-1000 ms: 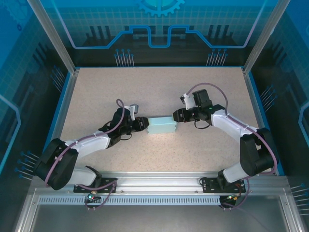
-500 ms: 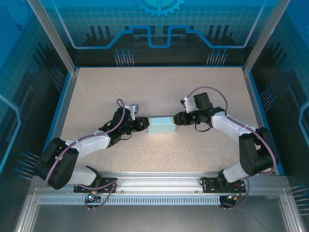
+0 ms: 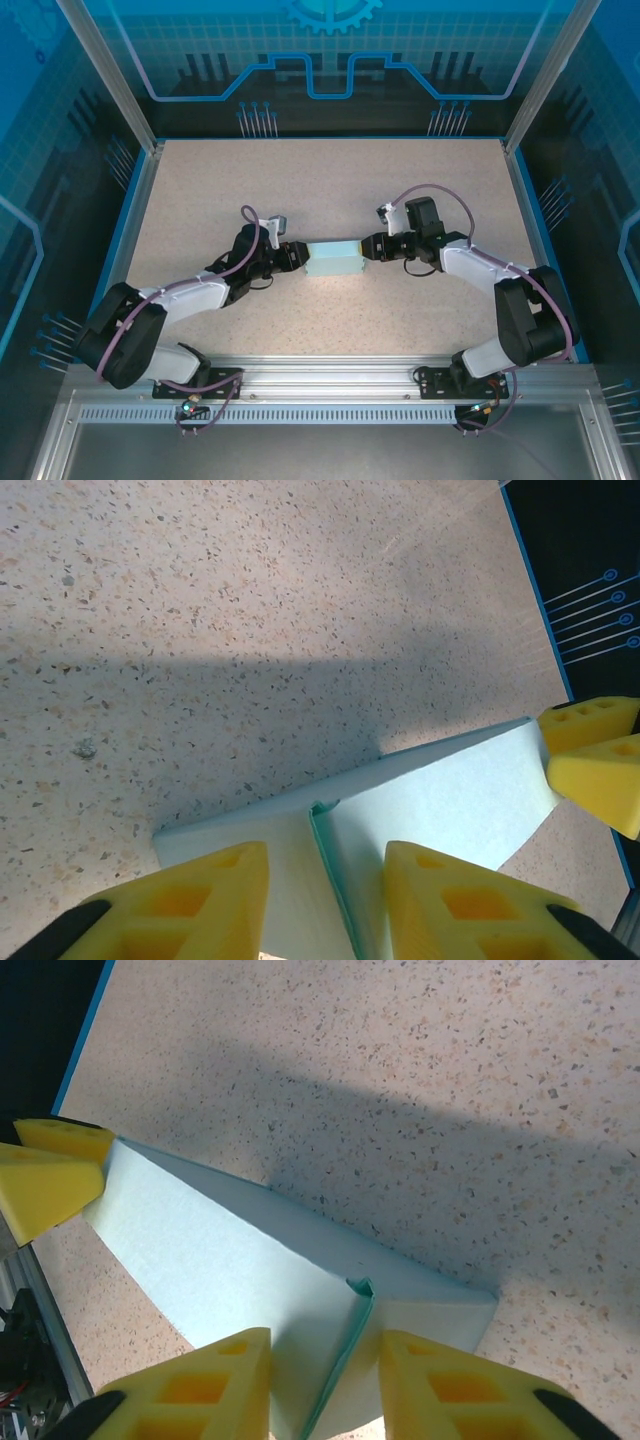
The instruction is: Fold the paper box
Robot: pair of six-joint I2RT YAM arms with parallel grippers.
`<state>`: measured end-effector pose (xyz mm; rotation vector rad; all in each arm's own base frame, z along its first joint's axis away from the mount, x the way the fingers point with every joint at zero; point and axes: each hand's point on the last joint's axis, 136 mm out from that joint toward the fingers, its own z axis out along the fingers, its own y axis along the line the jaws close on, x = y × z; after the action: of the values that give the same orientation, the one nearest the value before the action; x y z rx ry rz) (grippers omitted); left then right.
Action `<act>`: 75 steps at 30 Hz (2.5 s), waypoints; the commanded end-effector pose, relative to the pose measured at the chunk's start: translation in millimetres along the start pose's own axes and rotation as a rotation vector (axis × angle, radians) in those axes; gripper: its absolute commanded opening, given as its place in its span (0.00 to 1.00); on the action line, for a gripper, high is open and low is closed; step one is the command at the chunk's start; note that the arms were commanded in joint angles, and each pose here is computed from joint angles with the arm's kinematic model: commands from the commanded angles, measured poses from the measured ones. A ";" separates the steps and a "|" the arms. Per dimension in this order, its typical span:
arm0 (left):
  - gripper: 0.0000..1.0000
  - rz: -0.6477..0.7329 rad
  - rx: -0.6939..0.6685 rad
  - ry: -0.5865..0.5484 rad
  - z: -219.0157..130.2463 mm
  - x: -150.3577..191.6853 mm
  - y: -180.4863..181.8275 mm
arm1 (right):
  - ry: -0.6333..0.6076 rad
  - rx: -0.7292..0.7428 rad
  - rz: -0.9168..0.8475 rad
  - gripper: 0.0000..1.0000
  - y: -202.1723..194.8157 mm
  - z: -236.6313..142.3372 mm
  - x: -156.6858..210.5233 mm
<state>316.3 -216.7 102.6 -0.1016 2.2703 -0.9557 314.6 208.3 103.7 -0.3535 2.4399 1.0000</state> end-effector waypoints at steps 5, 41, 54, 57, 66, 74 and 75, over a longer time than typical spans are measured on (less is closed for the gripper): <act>0.44 -0.042 -0.153 0.147 -5.6 34.9 33.4 | 0.092 0.089 0.045 0.42 -7.5 -2.2 18.6; 0.37 -0.097 0.103 0.023 22.4 -53.7 -32.0 | -0.098 -0.100 0.019 0.42 41.1 6.0 -63.2; 0.40 -0.061 0.087 -0.007 72.9 -132.5 -25.5 | -0.176 -0.063 -0.017 0.42 9.2 34.1 -137.1; 0.43 -0.054 0.099 0.004 82.0 -134.6 -26.4 | -0.182 -0.074 -0.014 0.42 0.3 37.9 -142.5; 0.46 -0.053 0.105 0.043 84.1 -115.1 -21.4 | -0.161 -0.087 -0.039 0.42 -9.8 42.7 -130.0; 0.49 -0.059 0.115 0.075 78.7 -89.5 -19.3 | -0.162 -0.095 -0.048 0.43 -10.6 40.7 -112.4; 0.50 -0.059 0.116 0.077 77.7 -86.9 -19.2 | -0.160 -0.099 -0.047 0.43 -10.3 40.5 -109.9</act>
<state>455.5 -215.9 110.4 -0.2271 2.2877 -0.9899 443.1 214.7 110.6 -0.2262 2.3095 0.9693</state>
